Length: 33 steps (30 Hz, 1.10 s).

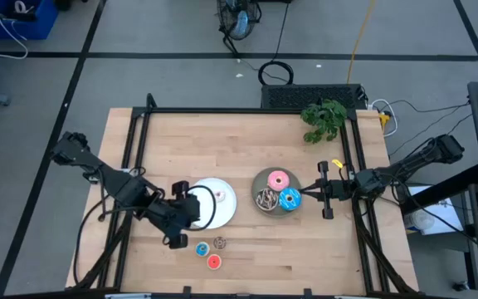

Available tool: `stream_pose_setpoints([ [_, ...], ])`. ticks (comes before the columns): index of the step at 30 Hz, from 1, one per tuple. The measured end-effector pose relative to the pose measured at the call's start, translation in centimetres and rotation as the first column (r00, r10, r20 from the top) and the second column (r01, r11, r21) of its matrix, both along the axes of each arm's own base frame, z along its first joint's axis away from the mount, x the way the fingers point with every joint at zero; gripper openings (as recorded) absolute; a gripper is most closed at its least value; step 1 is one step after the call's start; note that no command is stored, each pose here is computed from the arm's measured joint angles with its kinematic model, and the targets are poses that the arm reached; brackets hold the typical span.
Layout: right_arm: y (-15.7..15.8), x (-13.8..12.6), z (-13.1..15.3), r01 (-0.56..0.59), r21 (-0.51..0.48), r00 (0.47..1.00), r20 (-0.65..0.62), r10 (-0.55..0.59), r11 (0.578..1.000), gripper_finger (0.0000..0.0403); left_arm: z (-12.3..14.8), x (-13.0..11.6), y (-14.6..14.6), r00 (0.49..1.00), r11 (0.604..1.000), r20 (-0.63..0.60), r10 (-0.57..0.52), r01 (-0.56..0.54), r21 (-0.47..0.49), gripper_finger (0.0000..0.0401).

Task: Pick & Place donuts
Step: Put the small blue donut on the white plate

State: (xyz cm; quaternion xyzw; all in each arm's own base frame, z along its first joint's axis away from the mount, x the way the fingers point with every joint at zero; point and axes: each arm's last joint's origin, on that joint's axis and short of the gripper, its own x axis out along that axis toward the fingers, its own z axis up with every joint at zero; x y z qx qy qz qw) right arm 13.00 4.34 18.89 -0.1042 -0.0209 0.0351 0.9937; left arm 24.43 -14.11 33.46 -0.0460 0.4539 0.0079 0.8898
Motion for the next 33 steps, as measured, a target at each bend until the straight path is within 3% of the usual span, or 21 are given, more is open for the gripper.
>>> stream_pose_setpoints([
  [3,0.0,0.0,0.0,0.0,0.0,1.0,0.0,0.0,1.0,0.0,0.0,-0.2,-0.4,1.0,1.0,0.002,-0.013,0.013,0.001,0.0035],
  [9,0.0,0.0,0.0,0.0,0.0,1.0,0.0,0.0,1.0,0.0,0.4,0.1,-0.9,0.995,0.997,0.08,0.067,-0.063,-0.053,0.0035],
  [20,0.0,0.0,0.0,0.0,0.0,1.0,0.0,0.0,1.0,0.0,0.6,0.0,-1.4,0.994,0.998,0.102,0.031,-0.025,-0.053,0.0035],
  [27,0.0,0.0,0.0,0.0,0.0,1.0,-0.001,0.0,1.0,0.0,-1.5,1.1,-2.8,0.997,0.997,0.043,-0.066,0.064,0.05,0.0035],
  [33,0.0,0.0,0.0,0.0,0.016,1.0,-0.003,0.0,1.0,0.0,-3.4,2.2,-3.6,0.993,0.989,-0.023,-0.119,0.12,0.081,0.0035],
])
